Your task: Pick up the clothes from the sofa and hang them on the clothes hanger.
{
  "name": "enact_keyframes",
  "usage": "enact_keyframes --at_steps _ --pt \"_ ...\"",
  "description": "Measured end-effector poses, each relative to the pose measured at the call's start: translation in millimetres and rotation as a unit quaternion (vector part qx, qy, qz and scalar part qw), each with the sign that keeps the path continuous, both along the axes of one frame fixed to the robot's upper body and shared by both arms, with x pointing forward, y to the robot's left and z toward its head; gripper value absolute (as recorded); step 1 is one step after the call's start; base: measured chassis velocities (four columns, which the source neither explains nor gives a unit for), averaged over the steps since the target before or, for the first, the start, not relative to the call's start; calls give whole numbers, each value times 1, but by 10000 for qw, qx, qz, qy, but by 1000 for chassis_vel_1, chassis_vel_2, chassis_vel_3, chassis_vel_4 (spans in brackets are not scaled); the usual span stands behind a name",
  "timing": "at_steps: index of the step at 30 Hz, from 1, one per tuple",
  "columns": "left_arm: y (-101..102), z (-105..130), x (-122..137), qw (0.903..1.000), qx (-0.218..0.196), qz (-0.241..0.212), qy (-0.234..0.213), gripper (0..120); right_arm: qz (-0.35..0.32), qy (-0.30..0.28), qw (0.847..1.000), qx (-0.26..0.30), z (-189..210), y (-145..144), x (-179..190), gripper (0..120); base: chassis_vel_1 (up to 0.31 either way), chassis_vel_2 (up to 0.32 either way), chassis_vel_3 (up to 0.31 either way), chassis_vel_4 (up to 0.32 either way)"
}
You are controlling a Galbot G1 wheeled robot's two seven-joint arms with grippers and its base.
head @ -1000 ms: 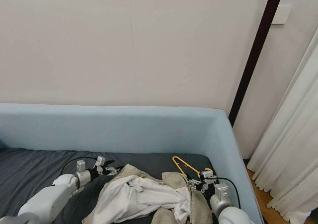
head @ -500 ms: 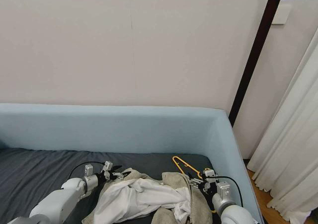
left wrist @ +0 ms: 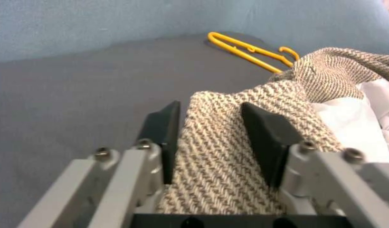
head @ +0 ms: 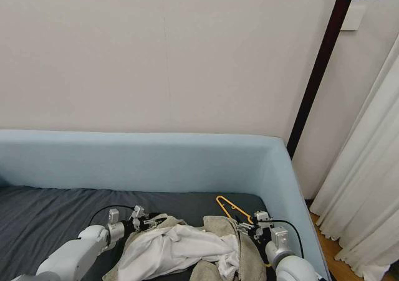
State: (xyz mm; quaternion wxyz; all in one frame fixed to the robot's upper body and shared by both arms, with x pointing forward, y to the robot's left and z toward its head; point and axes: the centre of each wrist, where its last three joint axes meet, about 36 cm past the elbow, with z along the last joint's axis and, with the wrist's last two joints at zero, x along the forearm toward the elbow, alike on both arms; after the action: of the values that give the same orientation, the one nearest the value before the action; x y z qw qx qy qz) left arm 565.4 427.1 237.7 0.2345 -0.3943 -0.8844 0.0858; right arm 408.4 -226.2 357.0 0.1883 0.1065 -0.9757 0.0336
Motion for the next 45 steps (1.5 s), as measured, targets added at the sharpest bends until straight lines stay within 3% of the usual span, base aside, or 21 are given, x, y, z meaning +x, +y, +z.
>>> enact_keyframes --at_steps 11,22,28,31,38,45 --pt "8 -10 -18 9999 40 5 112 0 -32 -34 10000 -8 4 -3 2 100 0 0 0 0" --pt "9 -2 -17 9999 -22 137 -35 0 -29 -45 10000 29 4 -1 2 100 0 0 0 0" --pt "15 22 -15 9975 -204 394 -541 0 -243 -21 9996 140 10 -3 7 100 0 0 0 0" --pt "30 44 -19 9933 -228 627 -943 0 -465 213 9985 219 14 -7 14 100 0 0 0 0" --pt "61 78 -42 9881 -220 803 -1297 0 -609 892 9925 572 13 -17 34 100 0 0 0 0" --pt "95 107 -89 9872 -34 699 -1434 0 -659 1445 9851 658 -10 -31 66 100 0 0 0 0"
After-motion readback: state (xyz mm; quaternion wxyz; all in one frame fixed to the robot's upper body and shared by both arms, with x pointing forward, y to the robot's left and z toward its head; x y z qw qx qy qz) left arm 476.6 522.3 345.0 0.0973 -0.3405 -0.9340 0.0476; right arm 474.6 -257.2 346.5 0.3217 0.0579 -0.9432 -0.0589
